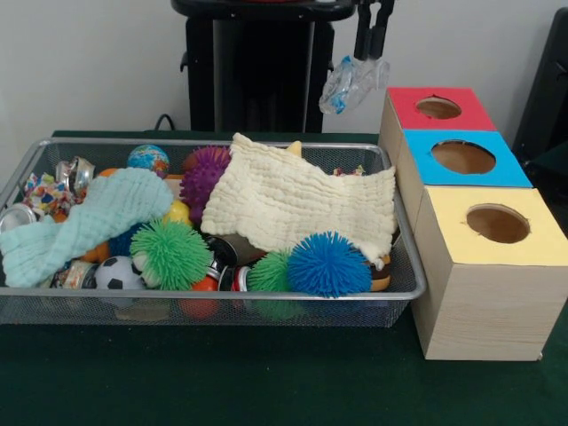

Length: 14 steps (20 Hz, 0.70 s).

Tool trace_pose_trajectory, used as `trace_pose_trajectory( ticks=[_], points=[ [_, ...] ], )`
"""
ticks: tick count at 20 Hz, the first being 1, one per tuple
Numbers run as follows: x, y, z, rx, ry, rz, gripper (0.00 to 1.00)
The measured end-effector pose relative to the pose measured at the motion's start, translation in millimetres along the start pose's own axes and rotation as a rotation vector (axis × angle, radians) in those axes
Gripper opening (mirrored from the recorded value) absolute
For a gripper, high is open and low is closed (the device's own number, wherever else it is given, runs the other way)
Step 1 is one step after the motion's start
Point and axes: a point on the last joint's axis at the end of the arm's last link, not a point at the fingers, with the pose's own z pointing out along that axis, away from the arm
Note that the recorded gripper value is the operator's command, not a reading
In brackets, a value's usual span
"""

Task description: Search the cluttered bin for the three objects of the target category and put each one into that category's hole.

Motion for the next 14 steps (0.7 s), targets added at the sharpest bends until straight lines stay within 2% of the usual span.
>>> trace_pose_trajectory(
  ticks=[4,11,14],
  points=[
    [0.9,11.1,1.0,-0.006,-0.005,0.004,0.0],
    [6.7,47.5,5.7,-0.039,-0.025,0.013,0.0],
    [7.1,53.8,6.2,-0.044,-0.032,0.021,0.0]
  ],
)
